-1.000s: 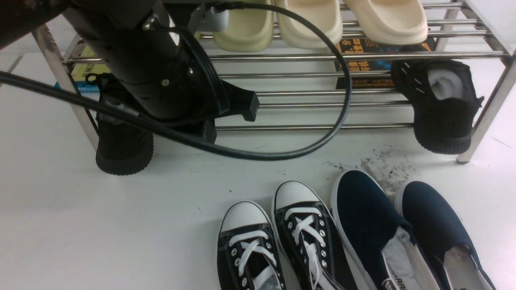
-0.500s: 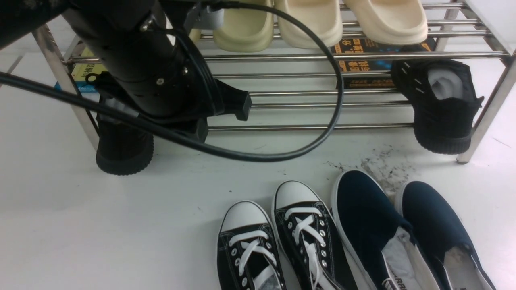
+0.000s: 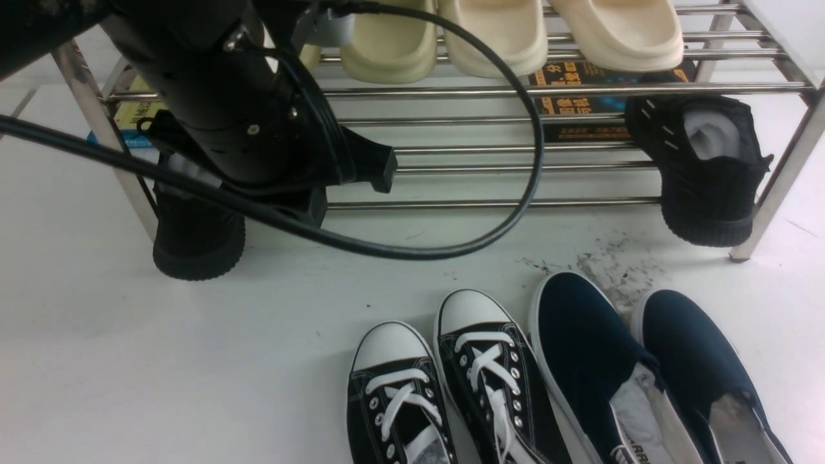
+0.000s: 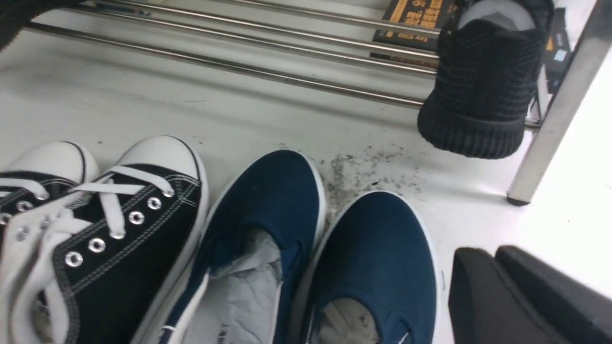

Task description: Take the shoes off the shelf with your hand on the white table.

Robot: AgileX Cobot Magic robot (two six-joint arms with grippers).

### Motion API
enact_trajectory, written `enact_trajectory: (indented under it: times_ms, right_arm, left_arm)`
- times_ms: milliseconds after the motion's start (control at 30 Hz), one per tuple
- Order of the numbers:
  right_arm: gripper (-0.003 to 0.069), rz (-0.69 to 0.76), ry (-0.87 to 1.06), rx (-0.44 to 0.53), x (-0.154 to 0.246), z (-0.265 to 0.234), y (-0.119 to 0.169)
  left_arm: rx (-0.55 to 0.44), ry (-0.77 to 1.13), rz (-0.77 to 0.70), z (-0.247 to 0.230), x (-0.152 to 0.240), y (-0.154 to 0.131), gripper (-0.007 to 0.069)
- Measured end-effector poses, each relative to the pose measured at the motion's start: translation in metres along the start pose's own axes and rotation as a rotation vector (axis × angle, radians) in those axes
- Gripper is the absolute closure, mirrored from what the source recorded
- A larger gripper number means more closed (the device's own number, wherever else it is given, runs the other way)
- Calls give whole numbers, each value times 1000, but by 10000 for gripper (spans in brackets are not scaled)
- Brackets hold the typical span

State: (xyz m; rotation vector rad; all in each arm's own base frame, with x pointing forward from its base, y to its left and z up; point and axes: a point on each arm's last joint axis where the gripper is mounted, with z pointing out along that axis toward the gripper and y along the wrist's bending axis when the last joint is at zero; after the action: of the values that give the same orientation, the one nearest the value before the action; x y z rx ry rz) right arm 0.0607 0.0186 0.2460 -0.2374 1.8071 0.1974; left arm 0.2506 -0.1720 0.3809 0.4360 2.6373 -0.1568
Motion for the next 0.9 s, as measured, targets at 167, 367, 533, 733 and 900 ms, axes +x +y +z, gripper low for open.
enact_trajectory:
  times_ms: [167,367,533,733,900]
  right_arm:
    - [582,14,-61,83,32,2,-5]
    - [577,35,12,140,68,7,-8]
    - [570,39,54,144,72,6,-8]
    - [562,40,57,142,72,6,-8]
    - [557,40,58,142,72,6,-8]
  left_arm:
    - [-1,0,0,0,0,0,553]
    - [2,-9,-10,-4,1,1,553]
    - [-9,-89,-107,-31,6,9,553]
    - [-3,-252,-150,-87,26,25,553]
    - [32,-389,-157,-137,61,41,553]
